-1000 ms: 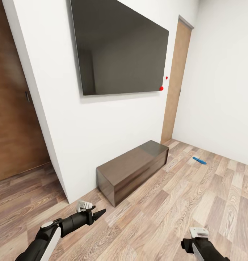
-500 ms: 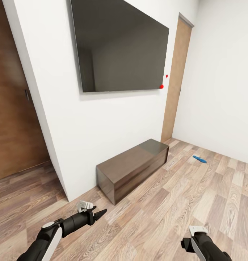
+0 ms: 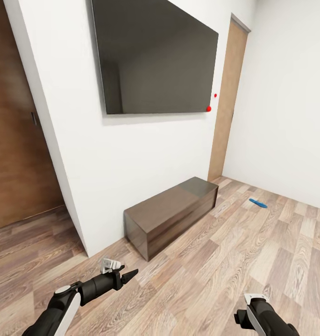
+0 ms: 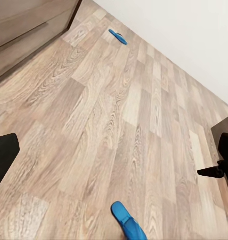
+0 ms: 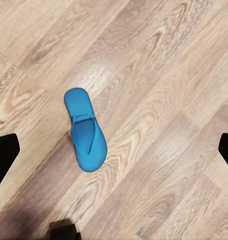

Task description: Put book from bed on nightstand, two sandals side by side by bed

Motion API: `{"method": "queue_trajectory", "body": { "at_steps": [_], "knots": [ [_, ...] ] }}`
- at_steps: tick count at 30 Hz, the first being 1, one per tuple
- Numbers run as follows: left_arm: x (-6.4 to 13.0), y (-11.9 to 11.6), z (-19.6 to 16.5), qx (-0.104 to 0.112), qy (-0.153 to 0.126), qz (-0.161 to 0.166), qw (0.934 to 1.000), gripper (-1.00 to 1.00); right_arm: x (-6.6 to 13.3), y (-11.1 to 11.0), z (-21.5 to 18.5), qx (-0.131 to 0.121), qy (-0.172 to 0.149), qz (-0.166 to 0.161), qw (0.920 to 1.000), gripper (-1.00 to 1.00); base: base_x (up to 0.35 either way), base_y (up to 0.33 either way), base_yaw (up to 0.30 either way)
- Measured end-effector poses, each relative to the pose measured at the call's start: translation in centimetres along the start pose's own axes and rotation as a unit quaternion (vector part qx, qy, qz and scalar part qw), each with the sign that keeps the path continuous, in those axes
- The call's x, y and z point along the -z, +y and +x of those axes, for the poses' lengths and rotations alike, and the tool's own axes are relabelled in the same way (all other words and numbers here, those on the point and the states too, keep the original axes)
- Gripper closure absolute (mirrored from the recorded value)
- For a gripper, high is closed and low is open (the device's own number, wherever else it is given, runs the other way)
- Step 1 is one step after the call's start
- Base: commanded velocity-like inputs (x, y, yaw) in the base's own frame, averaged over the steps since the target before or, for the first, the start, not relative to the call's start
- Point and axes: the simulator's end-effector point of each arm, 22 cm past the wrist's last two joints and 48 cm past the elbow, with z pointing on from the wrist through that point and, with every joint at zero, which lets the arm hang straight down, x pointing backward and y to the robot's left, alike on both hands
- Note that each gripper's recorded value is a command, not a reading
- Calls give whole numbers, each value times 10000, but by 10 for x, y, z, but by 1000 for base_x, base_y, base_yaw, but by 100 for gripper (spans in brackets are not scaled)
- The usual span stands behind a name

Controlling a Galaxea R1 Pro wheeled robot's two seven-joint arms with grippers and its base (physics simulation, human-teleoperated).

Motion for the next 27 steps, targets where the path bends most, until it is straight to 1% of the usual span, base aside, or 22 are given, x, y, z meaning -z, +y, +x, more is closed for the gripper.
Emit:
{"method": "queue_trajectory", "body": {
  "at_steps": [27],
  "knots": [
    [-11,24,51,-8,2,1,10000,-100,-50,12,29,0,-2,-2,10000,-100,0,0,0]
  ]
}}
